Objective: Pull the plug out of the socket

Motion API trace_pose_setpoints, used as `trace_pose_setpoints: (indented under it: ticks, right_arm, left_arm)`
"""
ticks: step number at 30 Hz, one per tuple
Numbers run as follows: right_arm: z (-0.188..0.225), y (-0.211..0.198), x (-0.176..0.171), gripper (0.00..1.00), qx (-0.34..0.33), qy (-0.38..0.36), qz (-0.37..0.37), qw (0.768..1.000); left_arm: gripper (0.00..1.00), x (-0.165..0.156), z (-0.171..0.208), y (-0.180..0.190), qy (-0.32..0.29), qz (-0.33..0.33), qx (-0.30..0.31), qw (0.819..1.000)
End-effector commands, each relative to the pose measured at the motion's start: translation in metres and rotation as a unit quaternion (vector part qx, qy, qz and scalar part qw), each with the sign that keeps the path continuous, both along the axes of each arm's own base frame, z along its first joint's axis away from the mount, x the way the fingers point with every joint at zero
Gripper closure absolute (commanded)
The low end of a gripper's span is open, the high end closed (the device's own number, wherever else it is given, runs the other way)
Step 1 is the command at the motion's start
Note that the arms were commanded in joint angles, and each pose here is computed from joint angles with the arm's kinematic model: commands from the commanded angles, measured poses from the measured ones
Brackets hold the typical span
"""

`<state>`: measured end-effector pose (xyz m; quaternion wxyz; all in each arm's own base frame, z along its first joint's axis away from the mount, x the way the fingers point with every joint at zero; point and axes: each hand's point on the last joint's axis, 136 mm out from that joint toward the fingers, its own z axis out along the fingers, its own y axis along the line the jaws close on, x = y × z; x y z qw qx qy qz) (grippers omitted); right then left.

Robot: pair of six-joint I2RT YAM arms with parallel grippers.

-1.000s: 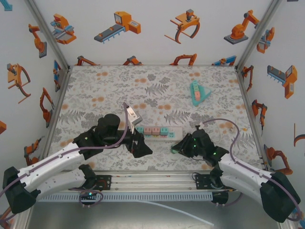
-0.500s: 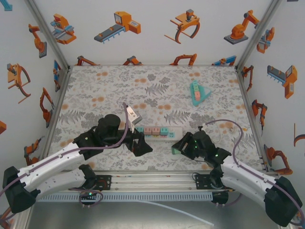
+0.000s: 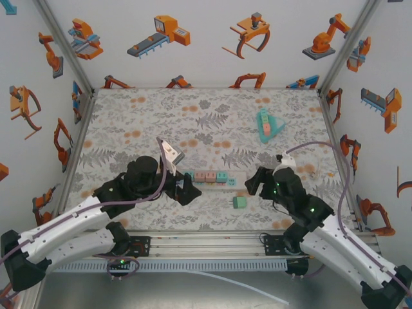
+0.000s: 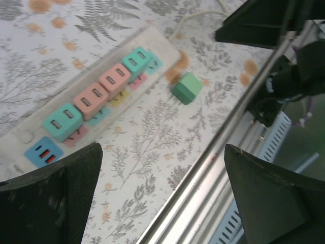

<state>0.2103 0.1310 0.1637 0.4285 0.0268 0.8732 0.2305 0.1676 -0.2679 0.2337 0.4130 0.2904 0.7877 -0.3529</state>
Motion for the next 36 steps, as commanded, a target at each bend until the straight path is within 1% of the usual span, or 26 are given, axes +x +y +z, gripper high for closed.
trace_pose_setpoints:
  ticks: [1,4,6,8,11,12,15,18,21,22,24,26,29,32,34,36]
  right_arm:
    - [0.049,0.003,0.013,0.29,-0.105,-0.151,0.070,0.980]
    - [0.076,0.025,0.014,0.29,-0.153,-0.241,0.151,0.946]
    - [0.086,0.040,0.013,0.29,-0.191,-0.278,0.206,0.919]
    - [0.086,0.054,0.010,0.30,-0.228,-0.301,0.264,0.887]
    - [0.083,0.073,0.008,0.30,-0.261,-0.325,0.333,0.846]
    - [0.081,0.083,0.004,0.31,-0.269,-0.335,0.368,0.824]
    - [0.072,0.102,-0.004,0.30,-0.287,-0.344,0.449,0.773]
    - [0.060,0.116,-0.009,0.30,-0.288,-0.323,0.515,0.740]
    - [0.047,0.130,-0.012,0.30,-0.274,-0.288,0.566,0.722]
    - [0.044,0.133,-0.011,0.31,-0.269,-0.278,0.577,0.719]
    - [0.037,0.142,-0.008,0.32,-0.257,-0.259,0.595,0.716]
    - [0.029,0.150,-0.005,0.35,-0.247,-0.243,0.609,0.714]
    - [0.016,0.158,0.002,0.38,-0.241,-0.217,0.620,0.714]
    - [0.000,0.162,0.007,0.42,-0.239,-0.194,0.630,0.713]
    - [-0.008,0.165,0.008,0.45,-0.233,-0.183,0.635,0.713]
    - [-0.016,0.167,0.009,0.47,-0.227,-0.175,0.641,0.713]
  left_arm:
    - [0.03,0.018,-0.011,0.024,-0.007,0.084,0.032,0.996]
    - [0.03,0.028,-0.014,0.043,-0.008,0.140,0.045,0.989]
    - [0.03,0.033,-0.016,0.054,-0.008,0.168,0.051,0.984]
    - [0.03,0.038,-0.018,0.063,-0.009,0.193,0.055,0.980]
    - [0.01,0.048,-0.023,0.078,0.000,0.229,0.063,0.971]
    - [0.01,0.052,-0.026,0.085,0.007,0.242,0.070,0.968]
    - [0.01,0.064,-0.035,0.103,0.033,0.277,0.088,0.956]
    - [0.01,0.076,-0.042,0.112,0.051,0.293,0.095,0.950]
    - [0.00,0.088,-0.052,0.121,0.077,0.314,0.099,0.941]
    - [0.02,0.093,-0.055,0.124,0.085,0.327,0.099,0.936]
    - [0.09,0.102,-0.065,0.132,0.104,0.351,0.103,0.925]
    - [0.14,0.109,-0.073,0.132,0.122,0.357,0.108,0.920]
    - [0.19,0.117,-0.083,0.125,0.142,0.350,0.112,0.919]
    - [0.24,0.121,-0.095,0.113,0.164,0.327,0.113,0.924]
    - [0.24,0.123,-0.104,0.107,0.178,0.318,0.118,0.924]
    - [0.24,0.125,-0.113,0.106,0.191,0.319,0.129,0.919]
